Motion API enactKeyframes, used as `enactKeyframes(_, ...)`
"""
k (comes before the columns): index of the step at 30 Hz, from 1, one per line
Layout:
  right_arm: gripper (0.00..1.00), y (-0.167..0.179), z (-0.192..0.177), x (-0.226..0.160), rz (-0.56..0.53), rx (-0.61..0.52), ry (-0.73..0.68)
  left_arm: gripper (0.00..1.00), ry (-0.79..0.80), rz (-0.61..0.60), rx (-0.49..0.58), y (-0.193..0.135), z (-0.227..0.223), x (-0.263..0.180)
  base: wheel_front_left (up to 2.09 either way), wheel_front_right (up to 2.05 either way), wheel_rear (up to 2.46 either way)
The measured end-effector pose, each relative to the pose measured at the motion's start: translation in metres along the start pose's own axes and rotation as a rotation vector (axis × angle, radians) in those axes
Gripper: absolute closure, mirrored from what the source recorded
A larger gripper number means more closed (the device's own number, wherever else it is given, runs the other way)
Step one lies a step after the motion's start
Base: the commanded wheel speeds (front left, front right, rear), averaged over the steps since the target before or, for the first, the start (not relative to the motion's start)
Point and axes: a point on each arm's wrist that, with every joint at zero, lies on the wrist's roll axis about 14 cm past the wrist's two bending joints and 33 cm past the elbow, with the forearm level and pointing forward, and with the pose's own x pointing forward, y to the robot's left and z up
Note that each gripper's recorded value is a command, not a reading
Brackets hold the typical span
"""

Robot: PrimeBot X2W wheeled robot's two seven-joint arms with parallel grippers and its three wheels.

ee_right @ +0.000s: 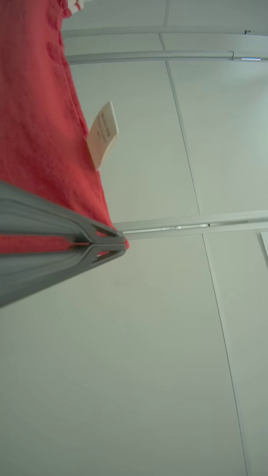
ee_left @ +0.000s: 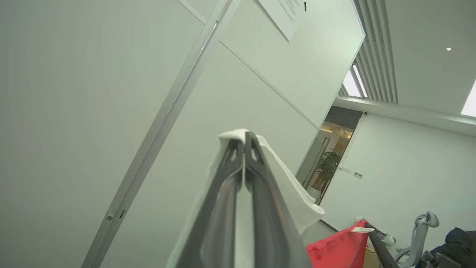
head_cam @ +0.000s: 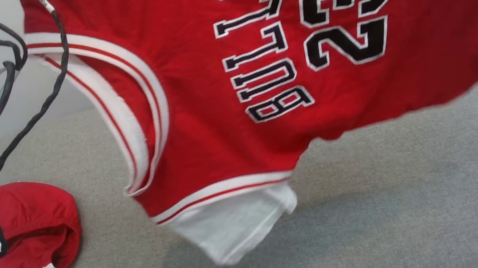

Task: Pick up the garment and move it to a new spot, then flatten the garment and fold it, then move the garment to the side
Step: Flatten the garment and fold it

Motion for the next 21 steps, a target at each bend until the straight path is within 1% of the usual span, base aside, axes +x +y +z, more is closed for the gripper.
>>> enactKeyframes(3,1.0,-0.002,-0.015,0.003,-0.006,0.002,0.062,1.0,0.03,0.026,-0.007,0.007,-0.007,0.005,0.0,0.0,0.0)
enactKeyframes(6,1.0,-0.009,-0.039,0.004,-0.031,0.019,0.132,1.0,0.083,0.064,-0.031,0.021,-0.025,0.011,0.0,0.0,0.0)
enactKeyframes(9,1.0,-0.02,-0.077,0.003,-0.067,0.033,0.246,1.0,0.19,0.125,-0.159,0.043,-0.058,0.016,0.0,0.0,0.0)
enactKeyframes(10,1.0,-0.022,-0.086,0.005,-0.075,0.036,0.27,1.0,0.208,0.144,-0.175,0.05,-0.065,0.019,0.0,0.0,0.0)
enactKeyframes(12,1.0,-0.025,-0.097,0.016,-0.085,0.029,0.293,1.0,0.212,0.164,-0.181,0.059,-0.065,0.028,0.0,0.0,0.0)
enactKeyframes(13,1.0,-0.026,-0.103,0.022,-0.089,0.028,0.303,1.0,0.203,0.168,-0.169,0.063,-0.063,0.034,0.0,0.0,0.0)
enactKeyframes(17,1.0,-0.029,-0.137,0.054,-0.109,-0.006,0.333,1.0,0.175,0.18,-0.046,0.087,-0.06,0.063,0.0,0.0,0.0)
enactKeyframes(19,1.0,-0.027,-0.139,0.081,-0.103,-0.065,0.261,1.0,0.113,0.13,0.058,0.091,-0.05,0.081,0.0,0.0,0.0)
enactKeyframes(21,1.0,-0.026,-0.142,0.105,-0.102,-0.114,0.155,1.0,0.015,0.091,0.168,0.102,-0.036,0.098,0.0,0.0,0.0)
